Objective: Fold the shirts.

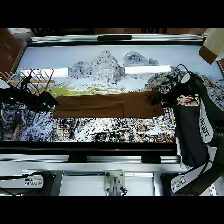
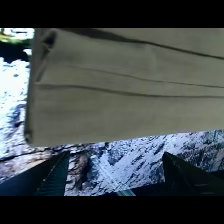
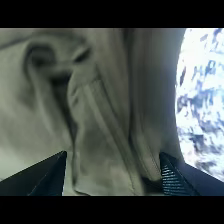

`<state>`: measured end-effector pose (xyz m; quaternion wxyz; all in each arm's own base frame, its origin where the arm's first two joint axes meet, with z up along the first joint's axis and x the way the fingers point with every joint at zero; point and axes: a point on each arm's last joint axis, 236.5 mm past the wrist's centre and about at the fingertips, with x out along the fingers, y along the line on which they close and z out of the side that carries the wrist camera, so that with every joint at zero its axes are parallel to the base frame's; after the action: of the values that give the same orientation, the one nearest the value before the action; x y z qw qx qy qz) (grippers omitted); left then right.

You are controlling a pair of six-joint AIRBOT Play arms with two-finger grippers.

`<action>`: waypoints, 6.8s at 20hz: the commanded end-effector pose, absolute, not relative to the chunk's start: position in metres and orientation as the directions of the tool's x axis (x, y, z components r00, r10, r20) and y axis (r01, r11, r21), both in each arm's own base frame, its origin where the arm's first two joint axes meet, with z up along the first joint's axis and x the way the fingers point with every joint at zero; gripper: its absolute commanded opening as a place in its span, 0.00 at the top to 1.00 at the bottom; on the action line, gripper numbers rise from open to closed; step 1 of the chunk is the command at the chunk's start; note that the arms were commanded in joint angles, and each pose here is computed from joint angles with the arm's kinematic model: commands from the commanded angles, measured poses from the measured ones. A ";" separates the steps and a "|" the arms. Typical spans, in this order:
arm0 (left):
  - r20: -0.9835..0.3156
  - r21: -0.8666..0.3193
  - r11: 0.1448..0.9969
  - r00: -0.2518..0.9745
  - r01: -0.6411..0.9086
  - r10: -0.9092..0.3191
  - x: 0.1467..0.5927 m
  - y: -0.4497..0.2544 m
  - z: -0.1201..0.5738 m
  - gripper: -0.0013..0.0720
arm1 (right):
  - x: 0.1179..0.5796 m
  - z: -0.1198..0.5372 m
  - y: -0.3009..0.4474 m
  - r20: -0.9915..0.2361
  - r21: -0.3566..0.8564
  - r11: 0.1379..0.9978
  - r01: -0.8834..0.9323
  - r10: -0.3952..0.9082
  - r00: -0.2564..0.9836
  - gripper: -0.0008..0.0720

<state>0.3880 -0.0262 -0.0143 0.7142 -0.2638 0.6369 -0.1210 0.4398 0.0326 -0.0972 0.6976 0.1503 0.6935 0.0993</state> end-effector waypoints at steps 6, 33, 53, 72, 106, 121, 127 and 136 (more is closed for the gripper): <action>-0.846 -0.529 0.847 0.117 -0.061 -0.520 0.387 -0.073 -0.014 0.00 | 0.431 -0.117 0.086 -0.883 0.451 0.878 0.160 0.465 -0.061 0.28; -0.601 -0.721 0.564 0.043 0.403 -0.798 0.367 -0.357 0.049 0.94 | 0.339 0.180 0.176 -0.783 0.583 0.809 -0.074 0.583 0.218 0.91; -0.665 -0.519 0.820 0.488 0.242 -0.565 0.373 -0.092 0.170 0.94 | 0.388 0.028 0.296 -0.818 0.565 0.816 -0.125 0.573 0.044 0.17; -0.675 -0.517 0.823 0.480 0.235 -0.561 0.373 -0.090 0.158 0.94 | 0.297 -0.091 0.198 -0.887 0.411 0.911 0.019 0.405 -0.222 0.17; -0.695 -0.498 0.838 0.475 0.225 -0.540 0.372 -0.085 0.153 0.94 | 0.407 0.040 0.218 -0.516 0.831 0.550 -0.078 0.817 0.259 0.91; -0.695 -0.499 0.837 0.472 0.226 -0.542 0.371 -0.086 0.153 0.94 | 0.406 0.176 -0.148 -0.741 0.516 0.752 0.411 0.151 0.654 0.91; -0.697 -0.499 0.836 0.469 0.227 -0.543 0.371 -0.086 0.152 0.94 | 0.331 0.176 -0.178 -0.852 0.376 0.742 0.555 0.041 0.523 0.91; -0.684 -0.481 0.844 0.500 0.239 -0.531 0.378 -0.083 0.155 0.94 | 0.189 0.142 -0.194 -0.994 -0.055 0.695 0.717 -0.104 0.025 0.91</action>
<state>0.3727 -0.0854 0.1531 0.8434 -0.1645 0.4562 -0.2312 0.2484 -0.2039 0.1578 0.7476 0.2552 0.5499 -0.2712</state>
